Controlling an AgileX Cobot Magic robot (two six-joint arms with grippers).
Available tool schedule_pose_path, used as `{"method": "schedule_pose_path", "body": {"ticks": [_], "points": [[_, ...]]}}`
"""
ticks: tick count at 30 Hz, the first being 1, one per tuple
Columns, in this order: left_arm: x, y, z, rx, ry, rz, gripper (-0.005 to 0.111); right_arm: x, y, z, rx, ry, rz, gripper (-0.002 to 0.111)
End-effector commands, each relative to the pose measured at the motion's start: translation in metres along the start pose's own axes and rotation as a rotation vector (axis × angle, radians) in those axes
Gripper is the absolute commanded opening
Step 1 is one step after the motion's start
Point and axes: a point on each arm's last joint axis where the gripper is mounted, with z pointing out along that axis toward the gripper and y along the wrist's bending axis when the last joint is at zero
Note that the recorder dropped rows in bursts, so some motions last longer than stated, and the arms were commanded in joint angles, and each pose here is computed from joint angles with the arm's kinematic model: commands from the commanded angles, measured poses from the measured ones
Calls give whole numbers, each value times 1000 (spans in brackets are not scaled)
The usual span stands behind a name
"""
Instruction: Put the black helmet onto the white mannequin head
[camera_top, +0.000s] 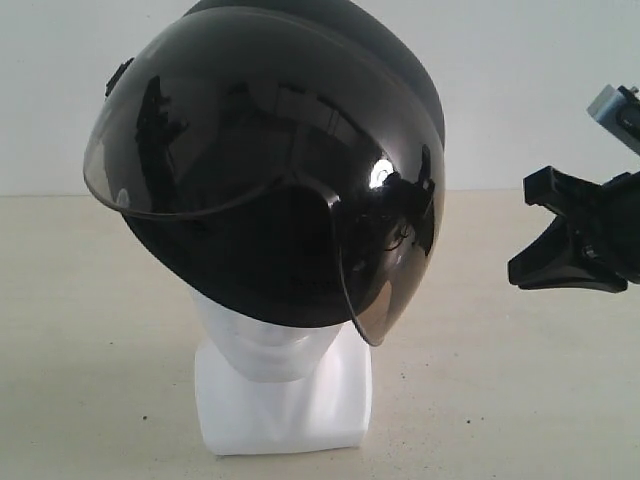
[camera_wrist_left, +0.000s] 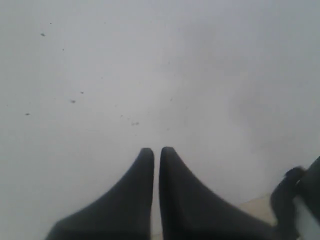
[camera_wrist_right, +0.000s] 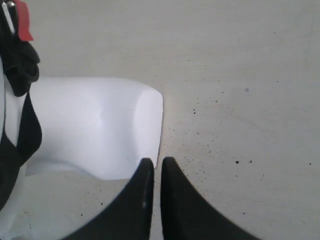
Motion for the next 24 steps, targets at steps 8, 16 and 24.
{"method": "schedule_pose_path", "body": {"ticks": [8,16,24], "points": [[6,20,-12,-165,52,-195,4,0,-2,4,-17,8,-90,6],[-15,3,-24,134,-124,-194,4,0,-2,4,-20,13,-94,6],[-15,3,-24,128,-130,-100,4,-1,-2,4,-17,4,-93,6]]}}
